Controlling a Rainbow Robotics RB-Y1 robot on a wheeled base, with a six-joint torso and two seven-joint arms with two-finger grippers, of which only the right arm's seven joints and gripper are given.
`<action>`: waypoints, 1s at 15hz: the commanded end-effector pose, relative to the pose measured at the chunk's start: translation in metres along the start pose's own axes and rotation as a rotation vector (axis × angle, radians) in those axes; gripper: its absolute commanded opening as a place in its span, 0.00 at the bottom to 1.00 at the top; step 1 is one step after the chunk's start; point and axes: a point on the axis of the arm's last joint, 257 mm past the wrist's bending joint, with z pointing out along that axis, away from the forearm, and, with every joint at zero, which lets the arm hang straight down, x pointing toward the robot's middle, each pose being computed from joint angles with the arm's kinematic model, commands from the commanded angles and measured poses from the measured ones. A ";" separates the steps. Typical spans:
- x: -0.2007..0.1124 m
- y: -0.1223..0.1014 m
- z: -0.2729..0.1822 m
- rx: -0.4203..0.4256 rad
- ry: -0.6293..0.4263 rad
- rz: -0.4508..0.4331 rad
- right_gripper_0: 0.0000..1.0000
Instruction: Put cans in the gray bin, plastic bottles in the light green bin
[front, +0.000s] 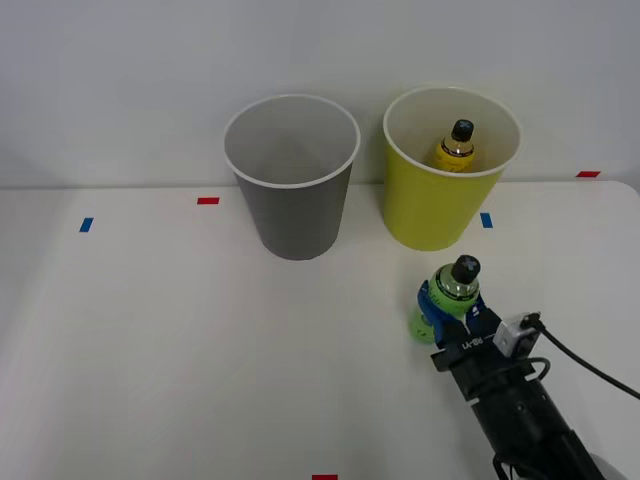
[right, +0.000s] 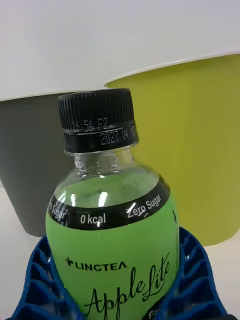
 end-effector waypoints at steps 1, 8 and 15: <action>0.000 -0.002 -0.001 0.007 0.001 -0.004 0.02; -0.042 0.015 -0.017 -0.019 -0.104 0.150 0.00; -0.141 0.021 0.045 -0.078 -0.163 0.242 0.00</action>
